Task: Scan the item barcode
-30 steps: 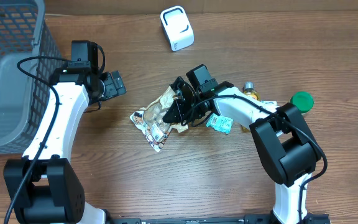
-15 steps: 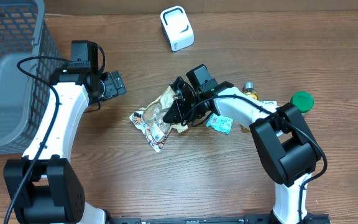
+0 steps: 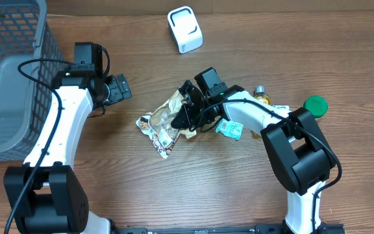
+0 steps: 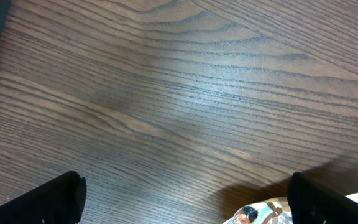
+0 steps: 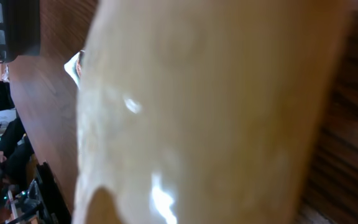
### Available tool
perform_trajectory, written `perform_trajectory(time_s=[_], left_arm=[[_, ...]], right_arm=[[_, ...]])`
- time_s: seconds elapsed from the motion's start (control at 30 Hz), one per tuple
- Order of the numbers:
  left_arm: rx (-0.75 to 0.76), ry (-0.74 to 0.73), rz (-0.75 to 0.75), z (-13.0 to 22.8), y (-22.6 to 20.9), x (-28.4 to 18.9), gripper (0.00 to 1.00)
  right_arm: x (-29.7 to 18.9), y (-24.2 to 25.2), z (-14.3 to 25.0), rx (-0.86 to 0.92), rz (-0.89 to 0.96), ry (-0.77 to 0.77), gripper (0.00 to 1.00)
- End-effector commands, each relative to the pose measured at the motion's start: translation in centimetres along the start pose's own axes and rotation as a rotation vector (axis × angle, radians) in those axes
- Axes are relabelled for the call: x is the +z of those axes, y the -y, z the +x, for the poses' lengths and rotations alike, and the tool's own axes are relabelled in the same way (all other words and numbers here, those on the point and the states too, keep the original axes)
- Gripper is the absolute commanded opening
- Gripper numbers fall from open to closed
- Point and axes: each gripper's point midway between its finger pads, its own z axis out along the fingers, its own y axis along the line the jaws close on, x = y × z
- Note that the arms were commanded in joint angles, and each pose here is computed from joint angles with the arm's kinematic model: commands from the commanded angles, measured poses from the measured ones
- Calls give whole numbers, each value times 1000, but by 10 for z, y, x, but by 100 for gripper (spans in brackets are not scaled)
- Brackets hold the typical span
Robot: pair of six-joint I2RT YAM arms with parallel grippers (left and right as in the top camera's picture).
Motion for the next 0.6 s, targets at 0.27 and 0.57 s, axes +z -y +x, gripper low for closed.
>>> perform_trajectory(time_s=[0.27,0.57], left_arm=[[19,12,-9,-3,-1,-2,100],[19,13,-8,-3,0,-2,100]], right_arm=[[-10,-13,-16,-11,-6,41,4],[-65,-79,-32,-188,-91,95,4]])
